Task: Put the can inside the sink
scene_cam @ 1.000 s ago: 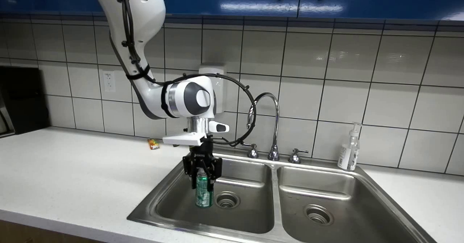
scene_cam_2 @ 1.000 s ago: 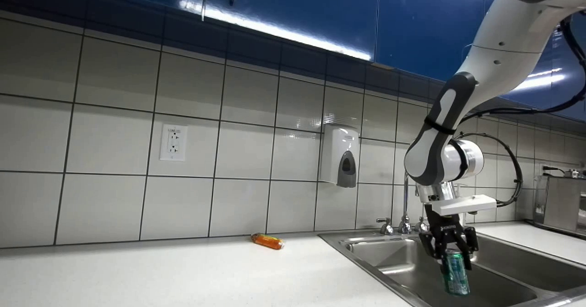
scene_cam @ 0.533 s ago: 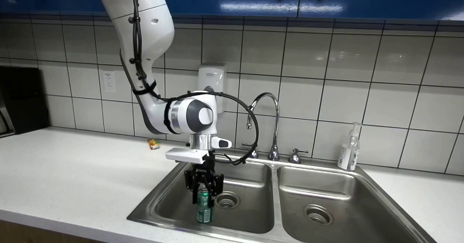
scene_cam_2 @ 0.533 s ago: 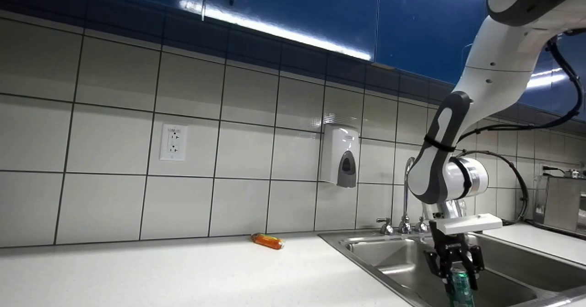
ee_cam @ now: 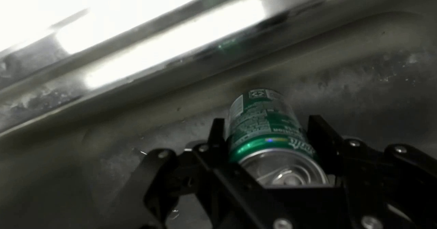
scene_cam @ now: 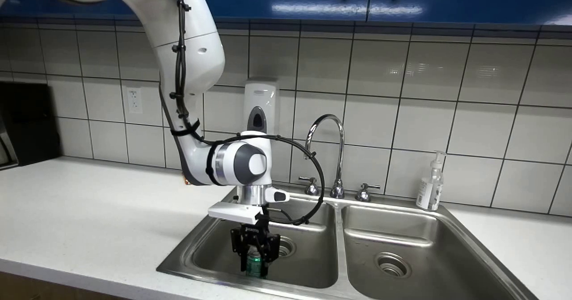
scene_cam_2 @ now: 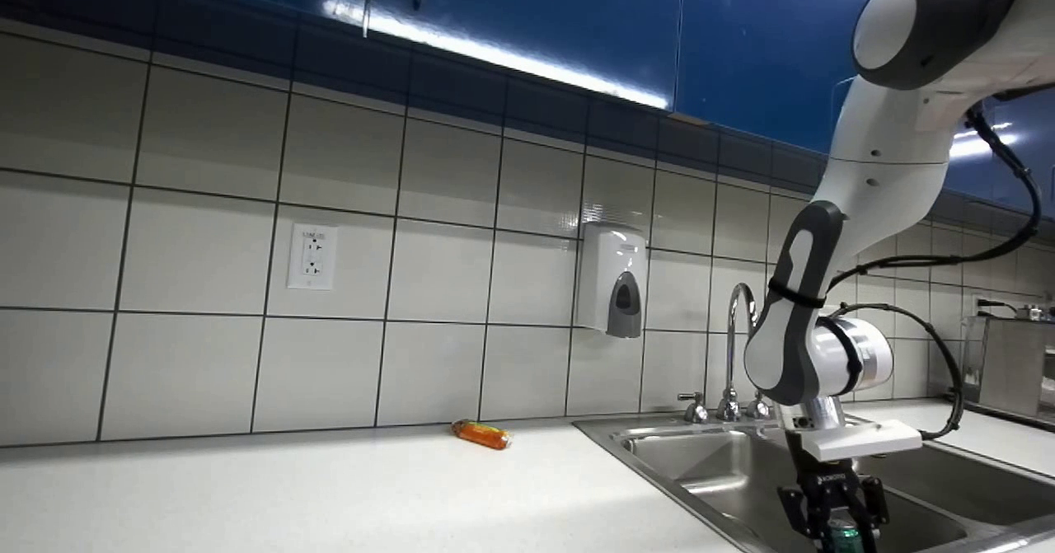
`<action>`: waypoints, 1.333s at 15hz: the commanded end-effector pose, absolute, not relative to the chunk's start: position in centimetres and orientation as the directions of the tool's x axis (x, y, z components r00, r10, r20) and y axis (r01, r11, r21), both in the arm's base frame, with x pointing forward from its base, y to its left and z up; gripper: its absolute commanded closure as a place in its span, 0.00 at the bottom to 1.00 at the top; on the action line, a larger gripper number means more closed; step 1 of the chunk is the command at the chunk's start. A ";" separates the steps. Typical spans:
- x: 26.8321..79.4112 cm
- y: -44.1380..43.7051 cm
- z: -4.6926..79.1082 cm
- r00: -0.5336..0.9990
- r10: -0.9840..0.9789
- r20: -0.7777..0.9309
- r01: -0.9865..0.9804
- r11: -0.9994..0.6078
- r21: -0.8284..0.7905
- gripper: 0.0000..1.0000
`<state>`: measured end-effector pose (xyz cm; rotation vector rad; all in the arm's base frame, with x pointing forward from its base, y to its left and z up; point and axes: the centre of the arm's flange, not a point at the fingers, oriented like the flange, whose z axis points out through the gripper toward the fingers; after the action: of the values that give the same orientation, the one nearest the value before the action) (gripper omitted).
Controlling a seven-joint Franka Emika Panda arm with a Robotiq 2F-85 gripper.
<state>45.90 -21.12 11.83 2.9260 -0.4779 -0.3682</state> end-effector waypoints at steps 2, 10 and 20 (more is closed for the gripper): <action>46.0 -22.4 10.3 0.930 -0.305 -0.207 -0.272 -0.947 0.173 0.62; 46.1 -22.8 10.2 0.935 -0.293 -0.202 -0.262 -0.951 0.168 0.62; 47.0 -22.2 11.7 0.944 -0.283 -0.170 -0.255 -0.952 0.172 0.00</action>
<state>46.34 -21.97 10.48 2.9330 -0.4369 -0.3392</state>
